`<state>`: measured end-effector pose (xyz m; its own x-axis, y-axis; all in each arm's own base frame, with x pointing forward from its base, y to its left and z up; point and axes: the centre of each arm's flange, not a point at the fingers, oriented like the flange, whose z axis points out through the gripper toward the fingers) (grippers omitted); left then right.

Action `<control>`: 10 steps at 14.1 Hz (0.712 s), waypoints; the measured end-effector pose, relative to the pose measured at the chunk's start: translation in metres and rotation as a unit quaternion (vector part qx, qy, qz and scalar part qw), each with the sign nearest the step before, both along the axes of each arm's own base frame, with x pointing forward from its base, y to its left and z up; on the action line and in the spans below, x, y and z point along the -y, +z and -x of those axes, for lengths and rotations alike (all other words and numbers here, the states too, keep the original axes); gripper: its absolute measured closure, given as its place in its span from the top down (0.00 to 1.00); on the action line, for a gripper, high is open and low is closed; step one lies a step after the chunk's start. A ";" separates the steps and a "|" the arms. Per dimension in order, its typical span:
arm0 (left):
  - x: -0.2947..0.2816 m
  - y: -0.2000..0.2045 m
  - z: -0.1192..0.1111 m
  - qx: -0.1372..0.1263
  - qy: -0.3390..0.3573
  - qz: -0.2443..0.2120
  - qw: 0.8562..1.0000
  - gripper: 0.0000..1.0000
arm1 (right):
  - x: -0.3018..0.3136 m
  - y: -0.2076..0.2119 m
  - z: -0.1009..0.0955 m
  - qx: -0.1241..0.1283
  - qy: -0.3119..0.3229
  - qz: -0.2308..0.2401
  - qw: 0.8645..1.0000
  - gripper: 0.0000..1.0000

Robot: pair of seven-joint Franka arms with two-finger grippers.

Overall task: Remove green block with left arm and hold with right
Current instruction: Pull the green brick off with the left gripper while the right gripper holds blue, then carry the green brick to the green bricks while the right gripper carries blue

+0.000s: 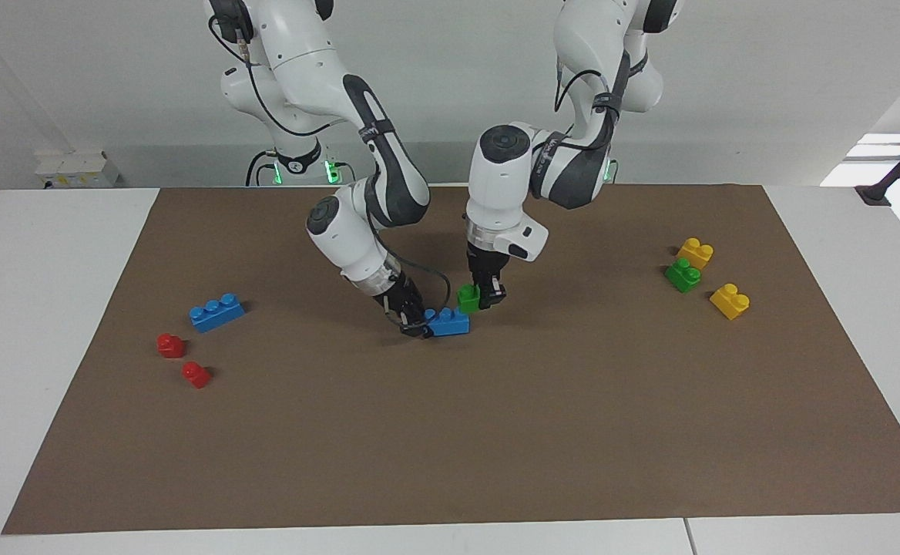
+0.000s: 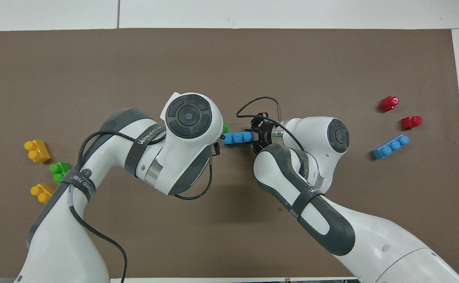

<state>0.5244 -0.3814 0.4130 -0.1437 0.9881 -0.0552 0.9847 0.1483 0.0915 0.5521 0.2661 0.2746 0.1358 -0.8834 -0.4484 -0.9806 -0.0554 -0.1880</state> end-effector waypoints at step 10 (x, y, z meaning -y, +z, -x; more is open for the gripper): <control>-0.139 -0.023 -0.063 -0.020 -0.151 -0.036 0.988 0.34 | 0.145 0.100 -0.061 0.024 0.070 -0.054 0.996 0.35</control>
<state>0.5877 -0.2428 0.3897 0.1573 0.9874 0.0165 0.9861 -0.1580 0.0512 0.6128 0.1208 0.3741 0.2776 -0.8011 -0.5303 -0.9545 -0.1675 -0.2467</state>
